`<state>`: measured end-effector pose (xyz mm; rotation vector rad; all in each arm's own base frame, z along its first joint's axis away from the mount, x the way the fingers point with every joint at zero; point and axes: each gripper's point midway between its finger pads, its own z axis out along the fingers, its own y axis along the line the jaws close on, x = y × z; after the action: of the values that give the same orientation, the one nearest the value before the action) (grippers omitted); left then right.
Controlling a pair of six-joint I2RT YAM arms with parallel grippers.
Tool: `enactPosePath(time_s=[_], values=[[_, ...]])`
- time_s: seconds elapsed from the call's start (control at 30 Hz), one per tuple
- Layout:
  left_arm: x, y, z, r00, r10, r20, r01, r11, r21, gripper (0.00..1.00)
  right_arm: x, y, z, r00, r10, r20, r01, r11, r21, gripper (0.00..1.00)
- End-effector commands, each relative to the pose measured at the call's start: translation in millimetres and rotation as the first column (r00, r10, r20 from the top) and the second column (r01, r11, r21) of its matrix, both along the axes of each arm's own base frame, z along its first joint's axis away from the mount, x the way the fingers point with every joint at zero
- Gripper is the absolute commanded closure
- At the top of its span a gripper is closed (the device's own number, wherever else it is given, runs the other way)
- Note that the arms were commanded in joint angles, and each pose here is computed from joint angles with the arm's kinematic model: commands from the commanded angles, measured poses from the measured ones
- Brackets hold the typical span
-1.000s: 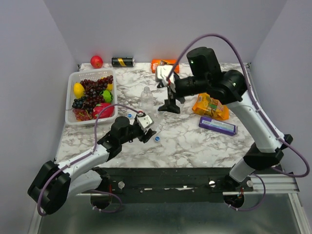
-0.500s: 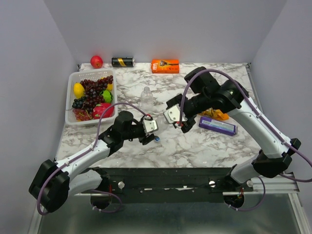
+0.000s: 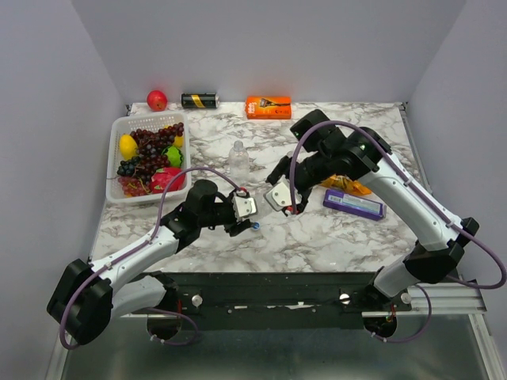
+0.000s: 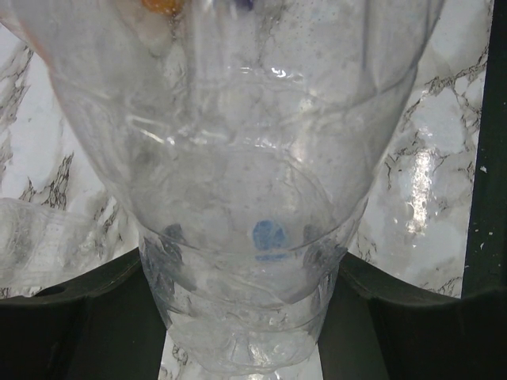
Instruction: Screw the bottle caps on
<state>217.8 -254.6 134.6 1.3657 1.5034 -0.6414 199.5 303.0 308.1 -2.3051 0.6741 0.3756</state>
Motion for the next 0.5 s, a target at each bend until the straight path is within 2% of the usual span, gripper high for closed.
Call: enactPosePath(time_s=[0.0, 0.47], values=[[0.2, -5.5, 13.3, 0.999, -0.033, 0.026, 0.033, 0.999, -0.017, 1.00, -22.4, -22.8, -19.2, 0.995, 0.043, -0.087, -0.054, 0.990, -0.130, 0.36], [3.6, -2.6, 2.9, 1.000, -0.012, 0.025, 0.012, 1.000, 0.003, 1.00, -22.0, -34.4, -16.5, 0.998, -0.014, -0.069, 0.003, 0.988, -0.154, 0.39]])
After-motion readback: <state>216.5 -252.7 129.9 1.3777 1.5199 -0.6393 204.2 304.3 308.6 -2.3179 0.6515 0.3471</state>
